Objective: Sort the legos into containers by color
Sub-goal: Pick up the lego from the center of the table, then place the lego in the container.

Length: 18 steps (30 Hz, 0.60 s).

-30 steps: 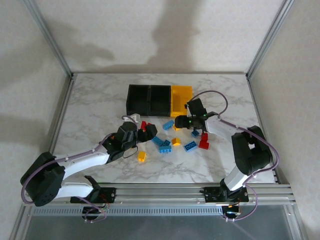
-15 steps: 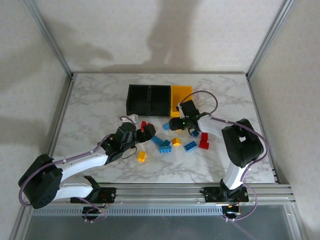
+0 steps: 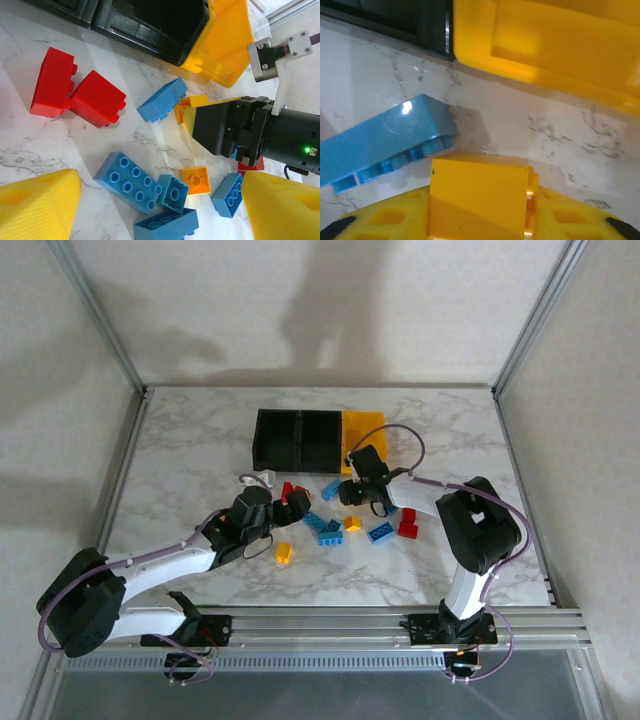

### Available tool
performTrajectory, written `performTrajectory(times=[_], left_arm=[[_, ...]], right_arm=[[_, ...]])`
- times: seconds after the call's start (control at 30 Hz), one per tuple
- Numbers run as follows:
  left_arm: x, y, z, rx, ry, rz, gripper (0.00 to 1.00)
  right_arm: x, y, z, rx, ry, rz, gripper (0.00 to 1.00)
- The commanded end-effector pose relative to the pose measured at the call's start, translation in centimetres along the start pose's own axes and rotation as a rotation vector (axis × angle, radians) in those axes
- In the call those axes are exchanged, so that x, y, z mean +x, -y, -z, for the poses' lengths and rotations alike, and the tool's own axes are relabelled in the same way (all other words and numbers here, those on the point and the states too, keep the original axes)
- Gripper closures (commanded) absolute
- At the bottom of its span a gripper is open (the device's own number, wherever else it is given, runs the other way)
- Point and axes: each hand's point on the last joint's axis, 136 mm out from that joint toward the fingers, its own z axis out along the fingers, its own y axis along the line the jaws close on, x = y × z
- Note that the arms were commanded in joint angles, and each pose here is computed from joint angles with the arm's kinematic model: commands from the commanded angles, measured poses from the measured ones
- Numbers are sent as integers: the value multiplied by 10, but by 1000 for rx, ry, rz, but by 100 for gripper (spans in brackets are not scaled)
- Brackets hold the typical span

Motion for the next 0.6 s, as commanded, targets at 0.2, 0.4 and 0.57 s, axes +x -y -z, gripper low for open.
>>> performTrajectory(times=[0.2, 0.4, 0.57], left_arm=[[-7, 5, 9, 11, 36, 12, 17], [-14, 14, 10, 26, 50, 14, 17], [-15, 19, 14, 33, 60, 15, 17]], right_arm=[[-39, 12, 67, 51, 100, -63, 64], [-83, 25, 74, 75, 103, -177, 64], [-121, 35, 67, 77, 140, -333, 64]])
